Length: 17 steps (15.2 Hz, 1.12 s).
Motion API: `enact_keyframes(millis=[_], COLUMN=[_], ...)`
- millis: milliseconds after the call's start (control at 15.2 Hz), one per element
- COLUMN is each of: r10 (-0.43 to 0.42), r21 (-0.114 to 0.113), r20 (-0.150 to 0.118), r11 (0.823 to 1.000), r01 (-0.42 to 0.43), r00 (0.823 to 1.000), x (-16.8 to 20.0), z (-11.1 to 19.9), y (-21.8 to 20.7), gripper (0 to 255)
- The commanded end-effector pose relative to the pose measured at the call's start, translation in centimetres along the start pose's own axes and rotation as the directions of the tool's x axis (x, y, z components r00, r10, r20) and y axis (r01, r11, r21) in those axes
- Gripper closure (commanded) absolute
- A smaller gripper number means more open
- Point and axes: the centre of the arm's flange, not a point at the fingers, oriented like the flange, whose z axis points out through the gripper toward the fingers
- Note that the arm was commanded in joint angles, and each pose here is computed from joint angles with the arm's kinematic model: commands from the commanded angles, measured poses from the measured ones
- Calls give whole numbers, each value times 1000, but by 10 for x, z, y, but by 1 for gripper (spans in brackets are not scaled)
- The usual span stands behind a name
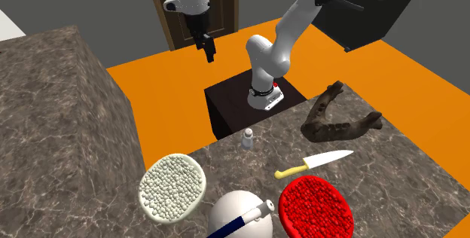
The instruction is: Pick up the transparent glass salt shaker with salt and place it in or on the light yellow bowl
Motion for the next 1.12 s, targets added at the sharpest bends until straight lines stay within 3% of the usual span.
enact_keyframes(millis=[0, 1056], r10=[0, 13], r21=[0, 37], r20=[0, -179], r11=[1000, 999], r01=[0, -6], r00=[1000, 984], x=[0, -54], z=[0, 116], y=[0, -171], gripper=[0, 0])
